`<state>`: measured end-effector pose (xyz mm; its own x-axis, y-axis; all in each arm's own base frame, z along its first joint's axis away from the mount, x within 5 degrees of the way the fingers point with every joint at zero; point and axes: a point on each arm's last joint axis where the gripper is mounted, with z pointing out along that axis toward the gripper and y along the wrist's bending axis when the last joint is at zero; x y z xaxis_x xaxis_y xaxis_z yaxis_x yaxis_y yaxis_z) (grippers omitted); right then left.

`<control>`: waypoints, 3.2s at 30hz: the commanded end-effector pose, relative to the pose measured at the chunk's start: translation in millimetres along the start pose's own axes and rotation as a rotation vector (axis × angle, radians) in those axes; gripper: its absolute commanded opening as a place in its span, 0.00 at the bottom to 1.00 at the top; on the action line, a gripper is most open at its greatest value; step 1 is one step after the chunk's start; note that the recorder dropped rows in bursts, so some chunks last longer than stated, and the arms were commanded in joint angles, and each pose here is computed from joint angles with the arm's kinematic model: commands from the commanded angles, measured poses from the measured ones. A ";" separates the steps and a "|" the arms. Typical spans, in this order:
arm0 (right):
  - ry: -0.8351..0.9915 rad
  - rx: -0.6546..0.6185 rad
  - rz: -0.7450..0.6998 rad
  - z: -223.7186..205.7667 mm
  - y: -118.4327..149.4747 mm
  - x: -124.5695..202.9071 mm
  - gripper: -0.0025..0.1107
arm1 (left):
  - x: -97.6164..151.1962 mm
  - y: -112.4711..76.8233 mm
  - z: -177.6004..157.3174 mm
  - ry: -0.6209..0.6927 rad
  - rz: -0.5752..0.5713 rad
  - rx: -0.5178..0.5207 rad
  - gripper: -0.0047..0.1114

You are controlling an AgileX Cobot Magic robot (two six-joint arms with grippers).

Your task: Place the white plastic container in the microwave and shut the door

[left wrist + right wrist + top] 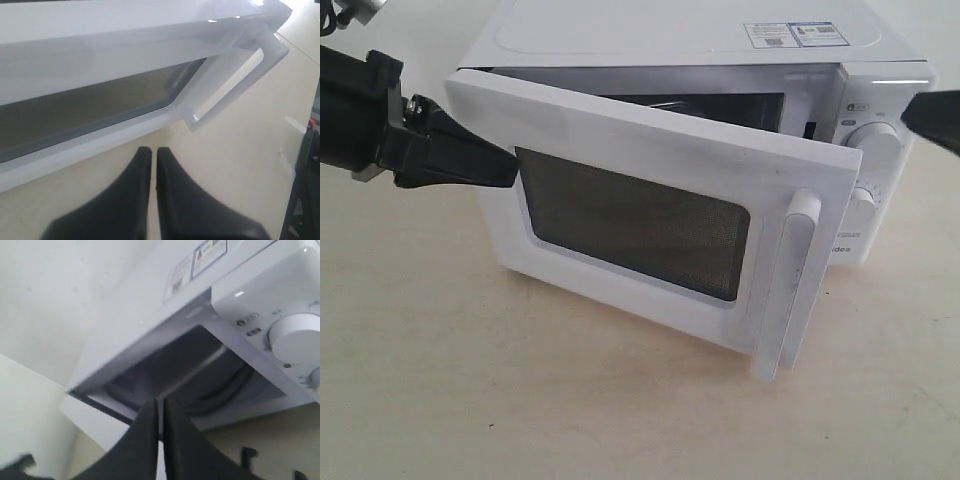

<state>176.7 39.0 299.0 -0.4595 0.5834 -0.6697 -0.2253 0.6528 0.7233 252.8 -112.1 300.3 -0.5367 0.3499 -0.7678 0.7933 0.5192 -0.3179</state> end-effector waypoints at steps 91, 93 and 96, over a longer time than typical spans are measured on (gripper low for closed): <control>0.043 0.497 -0.761 110.7 50.4 36.8 0.02 | -12.8 -5.2 -2.0 -0.138 -0.098 0.037 0.08; 0.033 0.491 -0.759 112.9 53.3 34.9 0.02 | -12.8 -5.2 -2.0 -0.138 -0.098 0.037 0.08; 0.016 0.485 -0.750 117.0 59.1 30.9 0.02 | -12.8 -5.2 -2.0 -0.138 -0.098 0.037 0.08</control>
<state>245.9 150.1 295.2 -0.3720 -0.0865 -0.9242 -0.0947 0.9940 -0.0549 257.0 -116.6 310.1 -0.5677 0.2032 -0.7977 0.7527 0.5205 -0.4031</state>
